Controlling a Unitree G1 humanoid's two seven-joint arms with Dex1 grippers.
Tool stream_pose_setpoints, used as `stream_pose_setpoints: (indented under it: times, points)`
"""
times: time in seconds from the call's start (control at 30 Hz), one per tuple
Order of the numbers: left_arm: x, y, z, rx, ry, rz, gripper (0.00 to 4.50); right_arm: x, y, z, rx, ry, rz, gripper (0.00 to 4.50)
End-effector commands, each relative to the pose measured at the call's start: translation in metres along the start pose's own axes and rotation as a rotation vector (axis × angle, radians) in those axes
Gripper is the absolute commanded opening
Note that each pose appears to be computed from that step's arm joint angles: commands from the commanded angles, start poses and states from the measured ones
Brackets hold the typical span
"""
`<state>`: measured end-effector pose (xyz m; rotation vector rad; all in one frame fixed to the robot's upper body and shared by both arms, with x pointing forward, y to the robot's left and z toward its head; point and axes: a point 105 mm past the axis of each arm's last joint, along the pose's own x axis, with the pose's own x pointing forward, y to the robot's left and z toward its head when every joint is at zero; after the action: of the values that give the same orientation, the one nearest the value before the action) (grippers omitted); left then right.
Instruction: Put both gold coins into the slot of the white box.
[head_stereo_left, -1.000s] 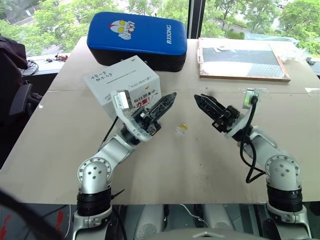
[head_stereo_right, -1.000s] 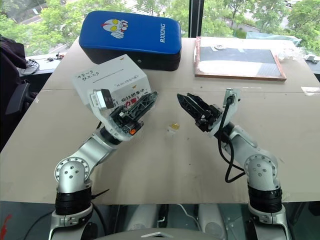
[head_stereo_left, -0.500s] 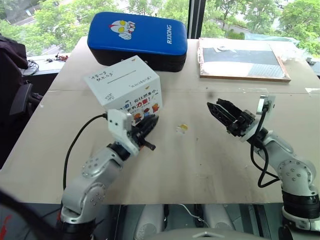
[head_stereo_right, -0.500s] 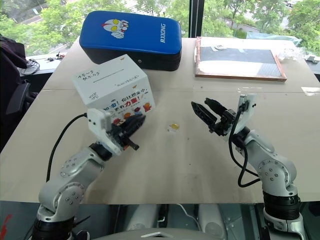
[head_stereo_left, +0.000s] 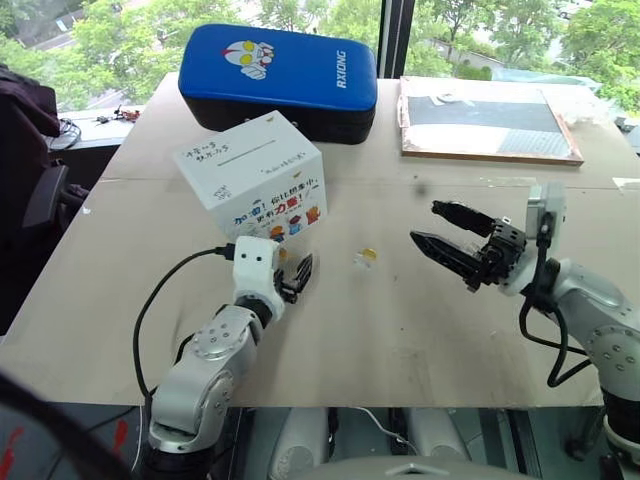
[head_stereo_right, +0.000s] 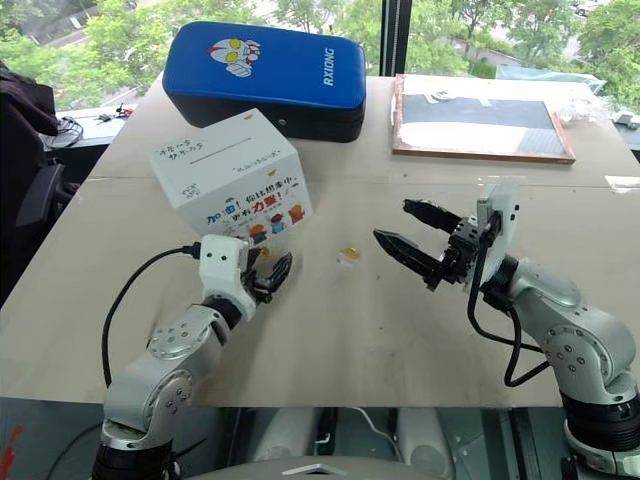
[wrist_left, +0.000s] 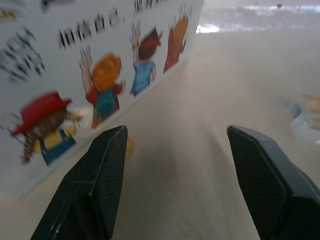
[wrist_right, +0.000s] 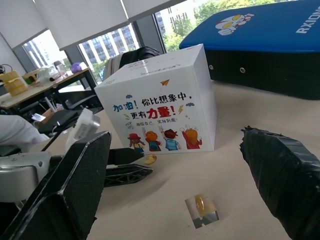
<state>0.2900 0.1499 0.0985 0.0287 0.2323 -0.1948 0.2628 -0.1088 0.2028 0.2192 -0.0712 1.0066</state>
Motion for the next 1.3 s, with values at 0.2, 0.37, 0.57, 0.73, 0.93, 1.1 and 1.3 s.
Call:
stream_pose_setpoints:
  times: [0.2,0.37,0.57,0.73,0.93,1.1,1.3]
  points:
    - [0.009,0.020,-0.001,0.048,0.014,0.130,3.20,0.000,0.012,0.006,-0.033,-0.012,0.038,4.50]
    - [0.019,0.019,-0.006,0.057,0.036,0.114,3.20,-0.002,0.011,0.002,-0.032,0.004,0.032,4.50]
    - [0.028,0.016,-0.012,0.085,0.084,0.081,3.20,0.000,0.012,0.001,-0.027,-0.005,0.027,4.50]
    - [0.030,0.017,-0.015,0.052,0.110,0.080,1.97,0.000,0.013,0.000,-0.026,-0.009,0.021,4.50]
    - [0.031,0.008,-0.010,0.023,0.103,0.018,0.63,-0.001,0.011,0.000,-0.026,-0.013,0.009,4.50]
    - [0.029,-0.010,0.006,-0.001,0.006,-0.086,0.63,-0.001,0.009,0.000,-0.025,-0.020,-0.002,4.50]
    - [0.025,-0.031,0.053,-0.032,-0.229,-0.220,0.63,0.001,0.007,0.000,-0.025,-0.023,-0.006,4.50]
